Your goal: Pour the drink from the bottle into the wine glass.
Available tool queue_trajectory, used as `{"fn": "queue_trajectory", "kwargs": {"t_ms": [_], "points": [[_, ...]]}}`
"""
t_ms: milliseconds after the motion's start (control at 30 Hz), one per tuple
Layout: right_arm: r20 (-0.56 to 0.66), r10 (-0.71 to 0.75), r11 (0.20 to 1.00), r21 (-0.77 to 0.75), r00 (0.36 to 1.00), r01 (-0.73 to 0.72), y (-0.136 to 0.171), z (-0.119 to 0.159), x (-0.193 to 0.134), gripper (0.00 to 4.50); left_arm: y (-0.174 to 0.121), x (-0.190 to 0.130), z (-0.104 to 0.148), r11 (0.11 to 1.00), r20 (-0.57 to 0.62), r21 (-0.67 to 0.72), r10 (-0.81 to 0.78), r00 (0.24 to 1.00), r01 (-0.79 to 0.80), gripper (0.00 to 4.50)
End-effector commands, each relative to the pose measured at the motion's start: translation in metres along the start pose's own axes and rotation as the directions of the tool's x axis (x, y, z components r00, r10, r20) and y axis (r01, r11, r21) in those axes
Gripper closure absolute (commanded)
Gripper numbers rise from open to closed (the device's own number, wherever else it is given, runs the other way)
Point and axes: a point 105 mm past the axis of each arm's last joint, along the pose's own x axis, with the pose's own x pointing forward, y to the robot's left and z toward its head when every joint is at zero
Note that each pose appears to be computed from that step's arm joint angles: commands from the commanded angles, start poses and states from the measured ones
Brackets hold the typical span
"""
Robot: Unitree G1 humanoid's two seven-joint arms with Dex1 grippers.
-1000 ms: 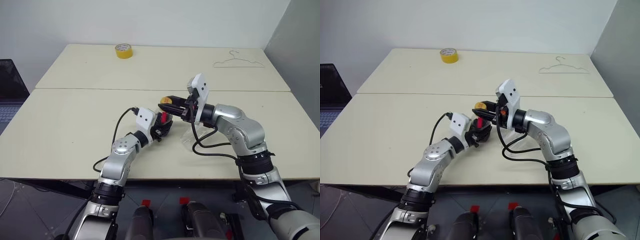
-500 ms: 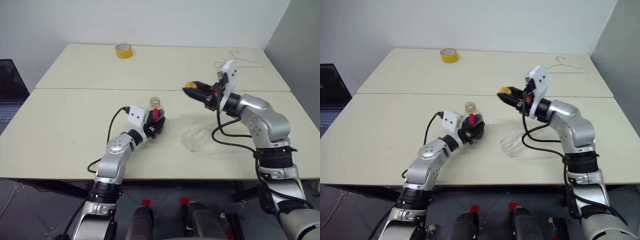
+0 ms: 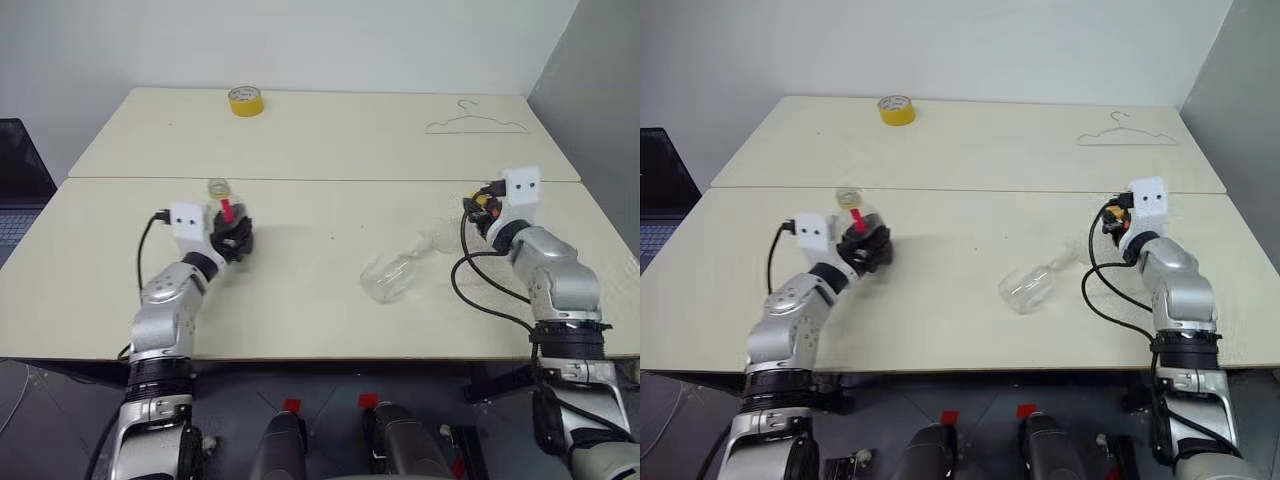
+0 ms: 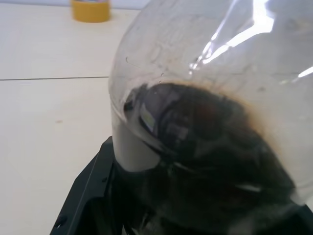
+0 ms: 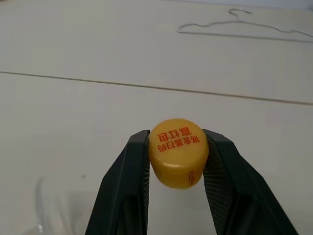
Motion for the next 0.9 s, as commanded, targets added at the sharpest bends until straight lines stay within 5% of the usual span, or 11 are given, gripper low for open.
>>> {"fn": "queue_trajectory", "kwargs": {"t_ms": [33,333,367,600,900], "points": [[0.043,-0.086,0.996,0.011,0.995,0.085,-0.002,0.004,-0.007,3.29,0.019,-0.005,0.015,0.998,0.067,-0.001,0.067,0.995,-0.067,1.98],[-0.059,-0.181,0.981,0.058,0.982,0.184,-0.006,-0.043,-0.01,3.29,0.039,-0.011,0.011,0.984,0.079,-0.062,0.174,0.982,-0.169,1.98],[-0.062,-0.19,0.979,0.067,0.98,0.194,-0.008,-0.045,-0.01,2.57,0.041,-0.011,0.011,0.982,0.08,-0.071,0.183,0.98,-0.177,1.98],[-0.073,-0.188,0.978,0.079,0.98,0.193,-0.008,-0.053,-0.008,0.21,0.044,-0.011,0.008,0.975,0.075,-0.089,0.208,0.975,-0.202,1.98],[-0.016,-0.159,0.984,0.078,0.987,0.16,-0.005,-0.04,-0.006,0.04,0.046,-0.012,0.005,0.972,0.067,-0.106,0.217,0.974,-0.21,1.98]]}}
